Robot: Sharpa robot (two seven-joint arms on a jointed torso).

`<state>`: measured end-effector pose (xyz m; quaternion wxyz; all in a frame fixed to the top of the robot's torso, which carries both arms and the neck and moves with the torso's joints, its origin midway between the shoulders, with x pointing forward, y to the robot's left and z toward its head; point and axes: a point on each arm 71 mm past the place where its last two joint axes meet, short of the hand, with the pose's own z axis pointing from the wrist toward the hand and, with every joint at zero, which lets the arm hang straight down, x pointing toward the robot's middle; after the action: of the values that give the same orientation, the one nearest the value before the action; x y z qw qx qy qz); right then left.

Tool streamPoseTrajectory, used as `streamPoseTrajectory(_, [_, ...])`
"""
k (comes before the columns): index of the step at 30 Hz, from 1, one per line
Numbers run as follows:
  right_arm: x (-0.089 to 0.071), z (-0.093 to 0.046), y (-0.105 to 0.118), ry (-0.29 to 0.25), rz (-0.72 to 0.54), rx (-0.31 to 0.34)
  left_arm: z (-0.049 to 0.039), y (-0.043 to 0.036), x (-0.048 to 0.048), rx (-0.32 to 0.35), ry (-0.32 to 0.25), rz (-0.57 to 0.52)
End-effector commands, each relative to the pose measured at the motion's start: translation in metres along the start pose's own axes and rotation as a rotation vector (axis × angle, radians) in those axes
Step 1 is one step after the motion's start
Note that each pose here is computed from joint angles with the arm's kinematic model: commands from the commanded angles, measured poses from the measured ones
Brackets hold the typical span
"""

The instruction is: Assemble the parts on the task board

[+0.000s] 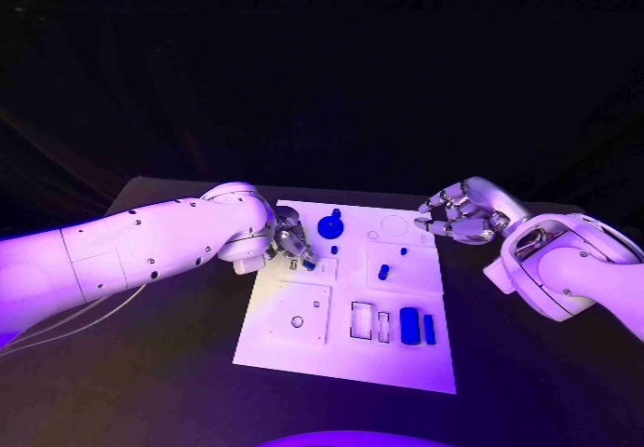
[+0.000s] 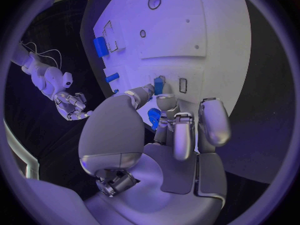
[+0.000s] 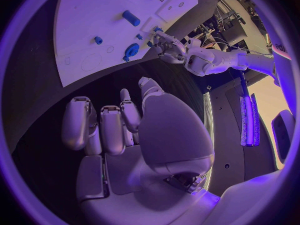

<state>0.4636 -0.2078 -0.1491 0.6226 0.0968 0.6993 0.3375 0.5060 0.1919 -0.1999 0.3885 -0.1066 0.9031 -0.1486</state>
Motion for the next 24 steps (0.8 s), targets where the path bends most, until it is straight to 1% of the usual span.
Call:
streamPoseTrajectory(1, [0.0005, -0.0002, 0.0008, 0.001, -0.005, -0.01, -0.0004, -0.0018, 0.0006, 0.012, 0.003, -0.017])
streamPoseTrajectory(15, [0.0004, -0.0002, 0.0002, 0.003, -0.006, -0.007, 0.0006, -0.0002, 0.0027, -0.013, 0.03, 0.026])
streamPoseTrajectory(24, [0.0003, -0.0001, 0.0, 0.003, -0.006, -0.007, 0.0008, 0.0007, 0.0022, -0.025, 0.022, 0.032])
